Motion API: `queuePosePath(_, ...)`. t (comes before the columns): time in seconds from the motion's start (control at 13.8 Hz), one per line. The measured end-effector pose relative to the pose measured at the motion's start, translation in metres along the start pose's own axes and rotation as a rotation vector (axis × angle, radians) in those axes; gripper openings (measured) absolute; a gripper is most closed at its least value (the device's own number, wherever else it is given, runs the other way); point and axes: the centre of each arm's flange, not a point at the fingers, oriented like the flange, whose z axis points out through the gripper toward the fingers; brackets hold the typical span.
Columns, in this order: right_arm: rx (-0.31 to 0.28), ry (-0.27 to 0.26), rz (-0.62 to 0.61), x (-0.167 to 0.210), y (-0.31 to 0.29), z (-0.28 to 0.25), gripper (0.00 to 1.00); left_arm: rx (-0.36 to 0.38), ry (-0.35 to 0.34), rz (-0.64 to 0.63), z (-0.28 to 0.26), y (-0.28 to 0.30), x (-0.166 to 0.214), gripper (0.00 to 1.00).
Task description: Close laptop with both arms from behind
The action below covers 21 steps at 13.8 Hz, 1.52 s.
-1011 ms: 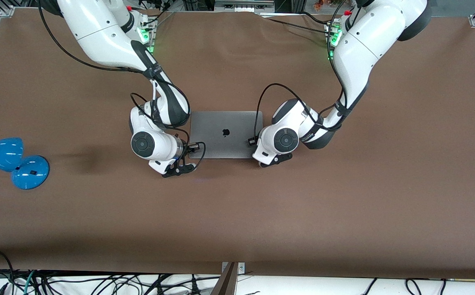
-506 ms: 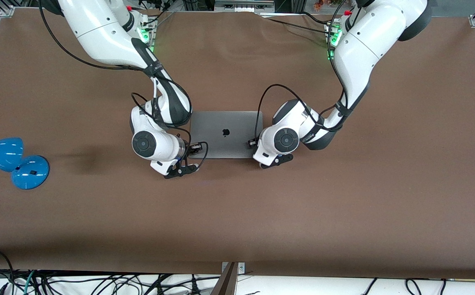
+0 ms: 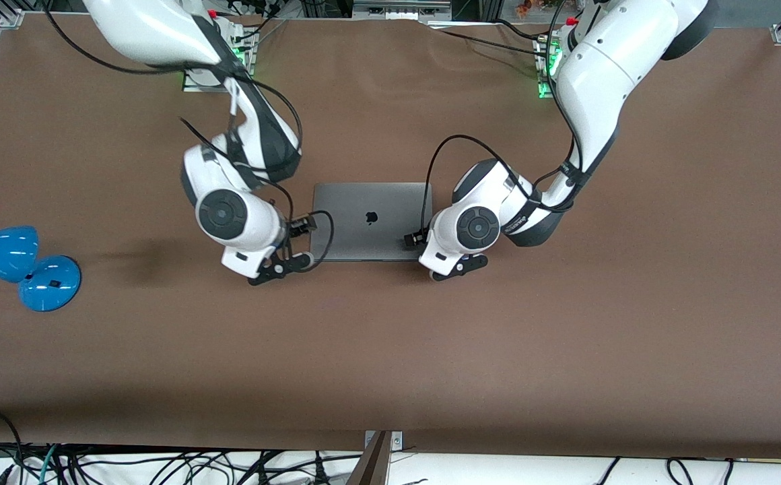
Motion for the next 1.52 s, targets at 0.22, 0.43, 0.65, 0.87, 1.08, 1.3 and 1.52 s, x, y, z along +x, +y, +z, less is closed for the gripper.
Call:
queuePosePath(0.22, 0.006, -0.032, 0.079, -0.041, 0.054, -0.079, 1.0, 0.033, 0.032, 0.061, -0.068, -0.014, -0.016, 1.0)
queuePosePath(0.43, -0.024, -0.015, 0.143, -0.088, 0.098, -0.146, 1.0, 0.049, 0.101, 0.106, -0.136, -0.029, -0.047, 1.0)
queuePosePath(0.65, -0.103, -0.001, 0.166, -0.132, 0.108, -0.194, 1.0, 0.091, 0.165, 0.127, -0.172, -0.069, -0.065, 1.0)
queuePosePath(0.87, -0.113, 0.042, 0.173, -0.156, 0.107, -0.222, 1.0, 0.108, 0.17, 0.182, -0.204, -0.132, -0.068, 1.0)
queuePosePath(1.08, -0.111, 0.068, 0.205, -0.168, 0.121, -0.236, 1.0, 0.126, 0.155, 0.222, -0.239, -0.19, -0.072, 1.0)
queuePosePath(1.3, -0.096, 0.085, 0.254, -0.18, 0.146, -0.245, 1.0, 0.131, 0.159, 0.253, -0.271, -0.223, -0.084, 1.0)
queuePosePath(1.52, -0.075, 0.091, 0.295, -0.187, 0.168, -0.248, 1.0, 0.113, 0.178, 0.288, -0.301, -0.271, -0.087, 1.0)
